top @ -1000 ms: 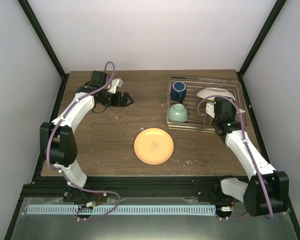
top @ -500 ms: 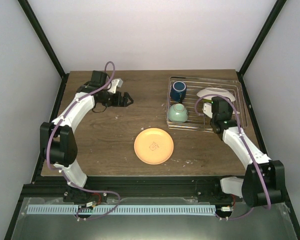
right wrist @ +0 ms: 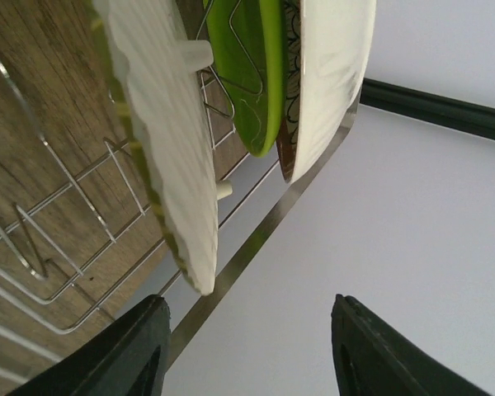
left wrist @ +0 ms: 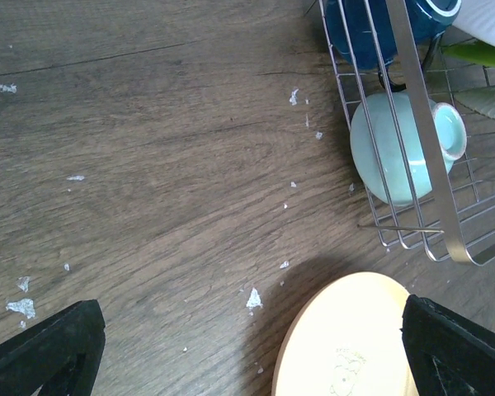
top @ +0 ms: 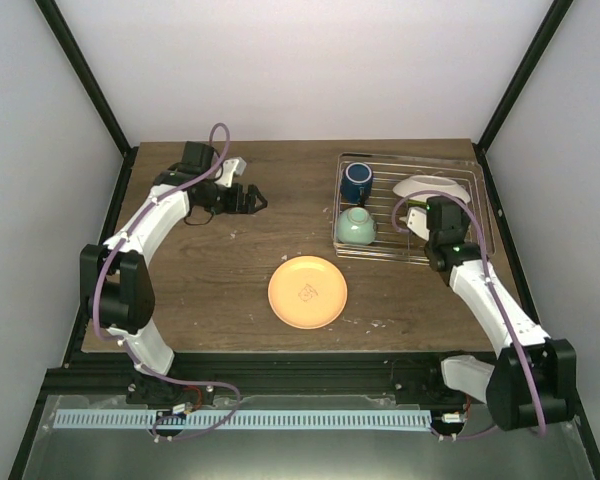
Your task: Load the mixed dishes into the dish rack
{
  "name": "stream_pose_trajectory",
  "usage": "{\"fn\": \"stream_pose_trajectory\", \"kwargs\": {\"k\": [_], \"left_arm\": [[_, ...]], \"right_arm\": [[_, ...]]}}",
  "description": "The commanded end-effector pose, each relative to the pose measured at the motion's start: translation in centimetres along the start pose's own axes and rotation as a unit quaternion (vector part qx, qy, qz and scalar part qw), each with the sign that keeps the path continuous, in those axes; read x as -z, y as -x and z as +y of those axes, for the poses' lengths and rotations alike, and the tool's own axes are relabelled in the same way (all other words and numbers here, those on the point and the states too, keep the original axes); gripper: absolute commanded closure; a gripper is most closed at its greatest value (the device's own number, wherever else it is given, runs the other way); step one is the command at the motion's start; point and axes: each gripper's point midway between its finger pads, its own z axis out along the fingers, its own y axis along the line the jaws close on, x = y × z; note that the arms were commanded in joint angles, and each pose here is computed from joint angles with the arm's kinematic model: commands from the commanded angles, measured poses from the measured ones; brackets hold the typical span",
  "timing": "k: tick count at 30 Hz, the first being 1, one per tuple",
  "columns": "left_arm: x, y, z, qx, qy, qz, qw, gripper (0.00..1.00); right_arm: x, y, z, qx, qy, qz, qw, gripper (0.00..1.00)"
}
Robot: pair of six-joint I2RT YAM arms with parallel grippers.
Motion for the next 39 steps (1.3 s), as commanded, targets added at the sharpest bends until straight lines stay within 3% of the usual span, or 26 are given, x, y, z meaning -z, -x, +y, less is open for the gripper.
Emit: {"fn": "stream_pose_trajectory", "kwargs": {"k": [1, 7, 14, 21, 27, 31, 39], "left_arm": [[-0.3, -0.6, -0.1, 0.012, -0.010, 0.009, 1.000, 0.00], [-0.6, -2.2, -0.8, 0.010, -0.018, 0.028, 0.999, 0.00], [-1.8, -5.6, -1.6, -0.010, 0.000, 0.103, 0.995, 0.00], [-4.0, -9.4, -1.8, -0.029, 0.057, 0.182, 0.981, 0.00], [-4.9, -11.3, -0.3, -0.043, 0.121, 0.215, 0.968, 0.00], [-5.6, -12.6, 0.2, -0.047, 0.134, 0.235, 0.962, 0.00], [-8.1, -15.9, 0.2, -0.070, 0.120, 0.280, 0.950, 0.04]], "right_arm": [[2.5, 0.4, -1.1, -0.038, 0.005, -0.040, 0.998, 0.43], [6.4, 5.2, -1.4, -0.077, 0.003, -0.157, 0.985, 0.34], [10.2, 14.4, -5.9, -0.228, 0.038, -0.314, 0.921, 0.23], [10.1, 21.5, -10.6, -0.388, 0.150, -0.351, 0.839, 0.23], [11.4, 24.4, -14.8, -0.438, 0.178, -0.385, 0.792, 0.24], [12.1, 25.1, -17.0, -0.452, 0.179, -0.398, 0.778, 0.24], [11.8, 25.6, -16.9, -0.456, 0.190, -0.390, 0.777, 0.24]]}}
